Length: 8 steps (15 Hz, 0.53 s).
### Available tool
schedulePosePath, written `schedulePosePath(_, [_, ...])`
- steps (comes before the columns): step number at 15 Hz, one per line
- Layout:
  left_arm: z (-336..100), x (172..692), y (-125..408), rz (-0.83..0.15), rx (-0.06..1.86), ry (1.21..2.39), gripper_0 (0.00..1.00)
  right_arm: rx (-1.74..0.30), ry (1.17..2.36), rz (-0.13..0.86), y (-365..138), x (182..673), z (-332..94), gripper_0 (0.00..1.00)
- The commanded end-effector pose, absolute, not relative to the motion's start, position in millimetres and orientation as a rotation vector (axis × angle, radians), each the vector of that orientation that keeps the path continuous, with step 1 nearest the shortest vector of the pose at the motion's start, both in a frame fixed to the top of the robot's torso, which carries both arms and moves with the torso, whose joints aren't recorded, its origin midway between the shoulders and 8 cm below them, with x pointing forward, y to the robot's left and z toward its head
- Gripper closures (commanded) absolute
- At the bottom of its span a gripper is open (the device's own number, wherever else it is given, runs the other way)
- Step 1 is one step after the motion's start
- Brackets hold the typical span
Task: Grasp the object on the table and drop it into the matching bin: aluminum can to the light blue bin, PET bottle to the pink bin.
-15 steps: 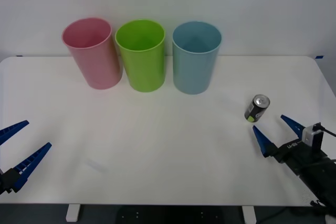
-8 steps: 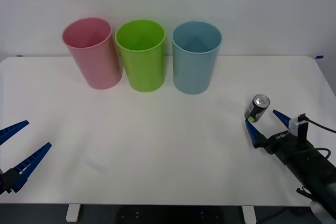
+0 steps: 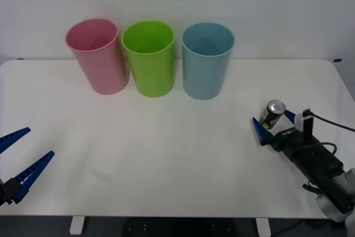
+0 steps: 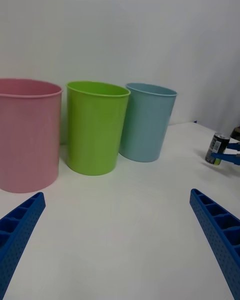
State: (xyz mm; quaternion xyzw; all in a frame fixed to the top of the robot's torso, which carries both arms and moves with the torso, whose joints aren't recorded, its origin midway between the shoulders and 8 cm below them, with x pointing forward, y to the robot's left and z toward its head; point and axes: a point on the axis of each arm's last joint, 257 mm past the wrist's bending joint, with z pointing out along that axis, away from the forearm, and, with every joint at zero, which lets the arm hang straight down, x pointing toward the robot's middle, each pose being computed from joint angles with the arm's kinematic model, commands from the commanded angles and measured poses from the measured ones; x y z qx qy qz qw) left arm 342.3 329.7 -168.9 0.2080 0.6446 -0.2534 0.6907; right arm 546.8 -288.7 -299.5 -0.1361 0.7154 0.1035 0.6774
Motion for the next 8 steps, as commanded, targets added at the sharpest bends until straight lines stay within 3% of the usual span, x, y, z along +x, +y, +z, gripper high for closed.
schedulePosePath(1, [-168.9,342.3,329.7,-0.567,0.465,1.441,0.00,-0.299,1.609,0.212,-283.2,556.0,-297.4,0.00])
schedulePosePath(8, [-168.9,342.3,329.7,-0.567,0.465,1.441,0.00,-0.290,1.615,0.188,-279.0,561.9,-298.5,0.00])
